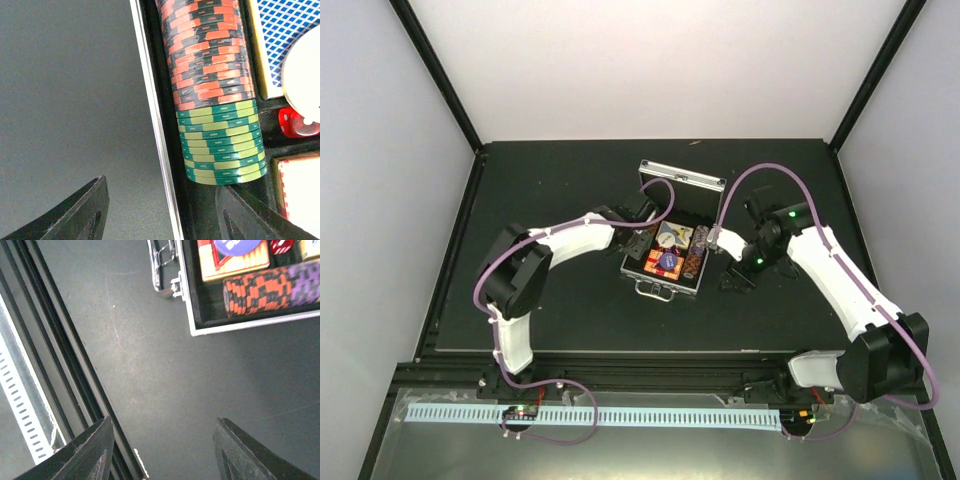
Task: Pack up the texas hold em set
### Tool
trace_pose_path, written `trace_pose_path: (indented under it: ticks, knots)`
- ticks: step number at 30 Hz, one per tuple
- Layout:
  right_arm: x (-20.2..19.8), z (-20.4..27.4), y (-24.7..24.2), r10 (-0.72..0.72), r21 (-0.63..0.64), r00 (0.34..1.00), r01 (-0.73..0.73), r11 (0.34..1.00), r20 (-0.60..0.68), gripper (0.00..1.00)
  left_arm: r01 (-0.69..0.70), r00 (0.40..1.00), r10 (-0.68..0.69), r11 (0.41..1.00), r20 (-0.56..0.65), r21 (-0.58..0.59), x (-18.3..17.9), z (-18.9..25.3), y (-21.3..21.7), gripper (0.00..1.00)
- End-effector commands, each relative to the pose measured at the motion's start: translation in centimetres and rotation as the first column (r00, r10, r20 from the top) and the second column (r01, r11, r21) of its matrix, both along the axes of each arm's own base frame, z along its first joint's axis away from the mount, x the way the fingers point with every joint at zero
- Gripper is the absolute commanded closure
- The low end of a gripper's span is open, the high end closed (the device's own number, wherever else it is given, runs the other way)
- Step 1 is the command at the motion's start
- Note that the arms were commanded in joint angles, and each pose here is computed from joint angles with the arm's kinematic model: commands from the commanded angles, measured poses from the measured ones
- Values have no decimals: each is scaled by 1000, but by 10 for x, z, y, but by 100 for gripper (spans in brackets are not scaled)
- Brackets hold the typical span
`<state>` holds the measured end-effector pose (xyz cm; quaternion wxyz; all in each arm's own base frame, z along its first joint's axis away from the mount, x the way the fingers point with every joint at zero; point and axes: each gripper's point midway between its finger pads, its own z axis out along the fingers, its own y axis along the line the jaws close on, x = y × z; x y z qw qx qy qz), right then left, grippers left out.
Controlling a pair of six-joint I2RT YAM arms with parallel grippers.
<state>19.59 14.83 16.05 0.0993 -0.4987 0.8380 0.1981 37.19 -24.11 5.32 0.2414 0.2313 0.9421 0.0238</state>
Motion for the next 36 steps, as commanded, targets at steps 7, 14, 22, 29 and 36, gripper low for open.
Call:
trace_pose_path:
  ticks: [7,14,22,29,36]
  knots:
    - [11,70,4,7,51,988,-15,999,155,42,-50,999,50,998,10,-38,3,12,3,39]
    - [66,127,16,-64,140,944,19,990,324,36,-67,998,67,994,-6,-81,-30,39,22,38]
    - [136,148,26,-168,230,909,83,970,382,22,-73,996,64,983,-55,-170,-78,62,39,36]
    - [199,141,26,-239,232,878,152,961,416,13,-93,993,70,957,-93,-274,-115,77,49,36]
    - [217,108,28,-171,188,925,112,976,339,8,-105,992,71,935,-109,-340,-135,78,54,36]
